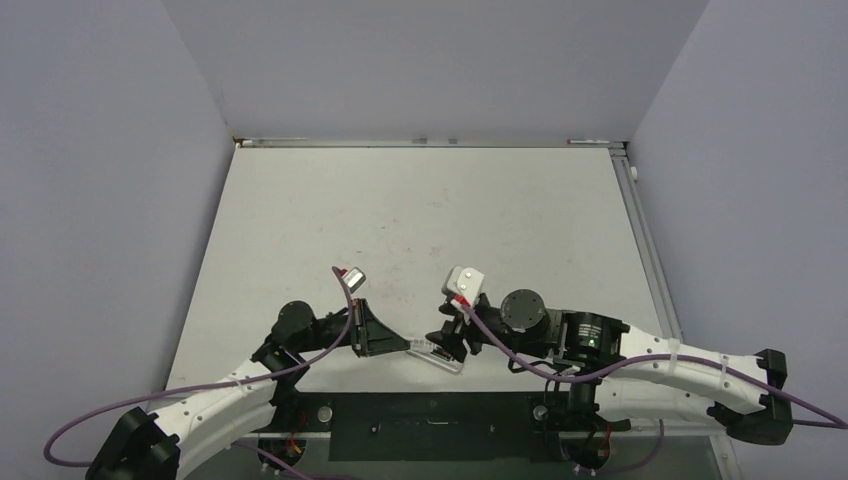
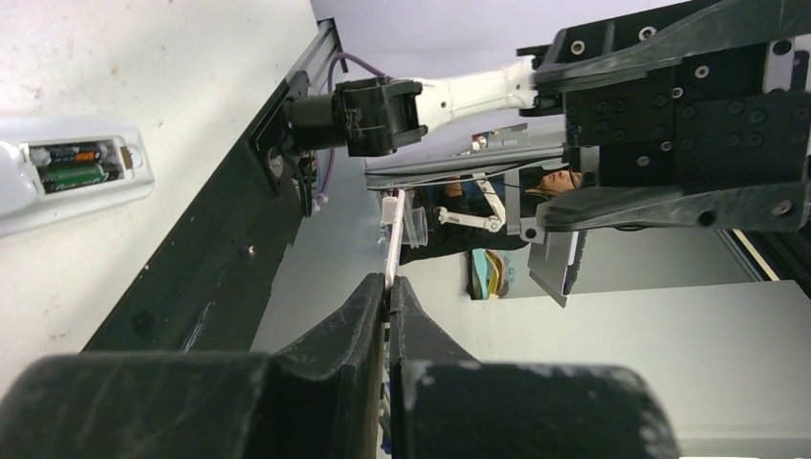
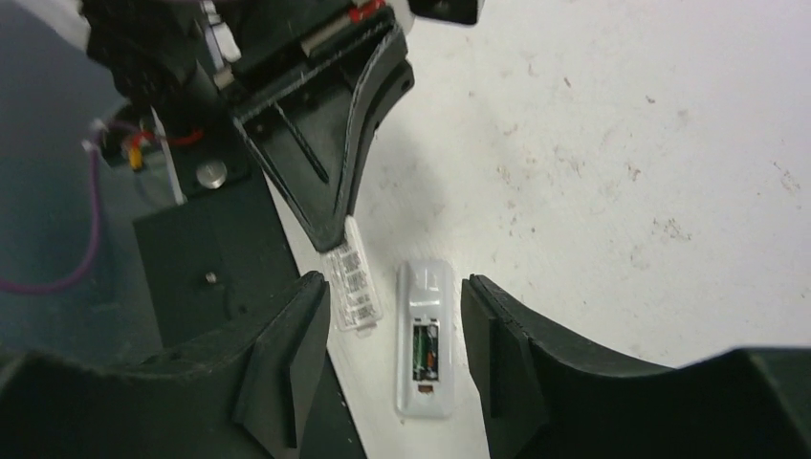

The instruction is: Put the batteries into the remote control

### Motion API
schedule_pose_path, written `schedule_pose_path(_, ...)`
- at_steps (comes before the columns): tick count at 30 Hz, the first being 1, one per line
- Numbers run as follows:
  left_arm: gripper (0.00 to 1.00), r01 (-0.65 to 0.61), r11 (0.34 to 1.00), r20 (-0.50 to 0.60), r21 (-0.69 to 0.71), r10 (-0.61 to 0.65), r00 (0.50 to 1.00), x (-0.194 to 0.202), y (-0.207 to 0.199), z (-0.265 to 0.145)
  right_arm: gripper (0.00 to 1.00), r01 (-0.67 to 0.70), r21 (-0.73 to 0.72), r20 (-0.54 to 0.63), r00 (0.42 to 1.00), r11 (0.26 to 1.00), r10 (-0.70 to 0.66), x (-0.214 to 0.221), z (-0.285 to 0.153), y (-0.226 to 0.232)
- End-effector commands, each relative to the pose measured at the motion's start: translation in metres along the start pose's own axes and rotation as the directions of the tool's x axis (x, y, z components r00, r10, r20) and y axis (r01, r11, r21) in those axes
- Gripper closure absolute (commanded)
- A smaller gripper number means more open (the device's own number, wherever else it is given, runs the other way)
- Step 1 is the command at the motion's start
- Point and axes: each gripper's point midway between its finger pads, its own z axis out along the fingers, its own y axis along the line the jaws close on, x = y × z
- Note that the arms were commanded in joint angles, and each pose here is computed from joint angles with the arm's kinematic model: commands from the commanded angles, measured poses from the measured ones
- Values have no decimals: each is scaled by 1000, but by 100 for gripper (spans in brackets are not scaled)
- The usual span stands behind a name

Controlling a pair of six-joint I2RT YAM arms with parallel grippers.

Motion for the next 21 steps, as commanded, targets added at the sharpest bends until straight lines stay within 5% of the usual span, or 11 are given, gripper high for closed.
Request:
schedule_pose_path(1,100,-41,999,-43,4,42,998,3,-12,0,48,211,-82,-109,970,974,-219,19,-1,2)
schedule_pose_path(11,100,-37,998,-63,-46,34,997,10,-6,-6,44,403,-171,-46,908,899,-416,44,7,32)
schedule_pose_path(21,100,-45,998,-72,-49,42,997,12,-6,-7,45,480,-110,-47,872,870,-487,57,19,38)
